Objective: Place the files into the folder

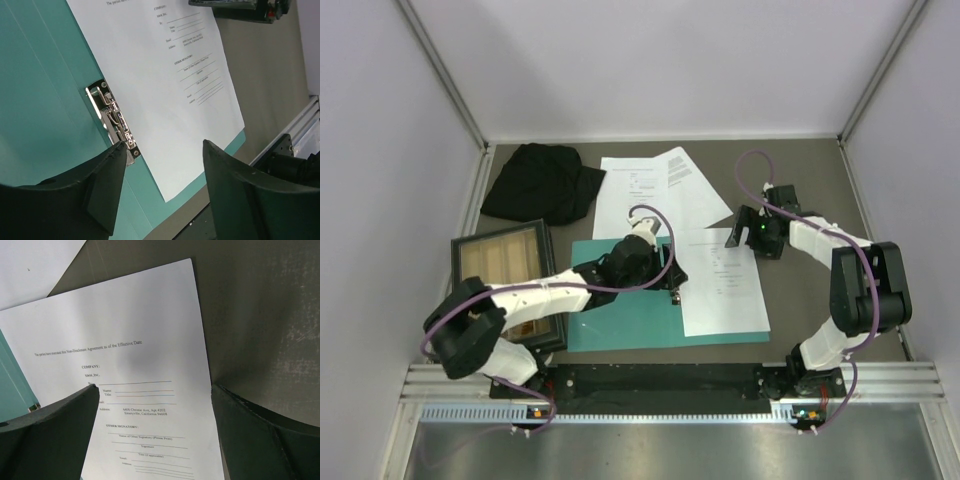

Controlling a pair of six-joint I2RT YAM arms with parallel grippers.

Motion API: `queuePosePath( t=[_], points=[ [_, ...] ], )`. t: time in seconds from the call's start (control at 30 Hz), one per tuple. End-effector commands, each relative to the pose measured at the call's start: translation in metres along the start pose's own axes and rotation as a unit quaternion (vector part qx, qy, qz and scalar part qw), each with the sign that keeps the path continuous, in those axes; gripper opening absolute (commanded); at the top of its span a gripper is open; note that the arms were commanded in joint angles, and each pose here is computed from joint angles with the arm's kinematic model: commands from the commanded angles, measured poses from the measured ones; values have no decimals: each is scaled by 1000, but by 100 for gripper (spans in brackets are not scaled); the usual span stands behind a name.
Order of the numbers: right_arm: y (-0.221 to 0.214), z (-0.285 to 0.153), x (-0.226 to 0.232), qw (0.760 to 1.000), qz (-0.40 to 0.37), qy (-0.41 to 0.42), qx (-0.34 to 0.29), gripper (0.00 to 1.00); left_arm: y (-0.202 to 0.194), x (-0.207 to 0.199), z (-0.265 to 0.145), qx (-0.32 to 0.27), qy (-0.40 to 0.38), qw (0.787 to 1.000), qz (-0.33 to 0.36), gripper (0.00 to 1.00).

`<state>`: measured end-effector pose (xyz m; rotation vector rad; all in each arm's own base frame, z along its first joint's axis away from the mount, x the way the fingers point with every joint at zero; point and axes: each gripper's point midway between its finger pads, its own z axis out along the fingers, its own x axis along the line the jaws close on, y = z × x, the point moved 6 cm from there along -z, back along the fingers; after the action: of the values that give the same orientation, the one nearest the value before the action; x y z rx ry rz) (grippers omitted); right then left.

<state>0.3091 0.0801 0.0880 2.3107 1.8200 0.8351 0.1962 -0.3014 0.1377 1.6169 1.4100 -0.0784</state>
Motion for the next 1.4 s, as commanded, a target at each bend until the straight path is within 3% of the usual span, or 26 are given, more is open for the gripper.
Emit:
queuePosePath(
  t=[0.0, 0.23, 0.4, 0.8, 1.37],
  points=[
    [1, -3, 1, 1000, -7, 1, -4, 93, 4, 2, -25, -29, 1, 1000, -9, 72],
    [2, -2, 3, 1000, -4, 5, -6, 93, -22, -4, -27, 41, -40, 994, -96, 84],
    [1, -2, 2, 1000, -4, 5, -3, 93, -29, -7, -21, 39, -86, 986, -140, 97],
    [-3, -3, 1, 1000, -5, 5, -1, 93, -3, -9, 12, 21, -142, 969, -200, 93],
    [-5, -21, -9, 999, 7, -44, -20, 93, 33, 0, 22, -3, -143, 971, -194, 91]
  ],
)
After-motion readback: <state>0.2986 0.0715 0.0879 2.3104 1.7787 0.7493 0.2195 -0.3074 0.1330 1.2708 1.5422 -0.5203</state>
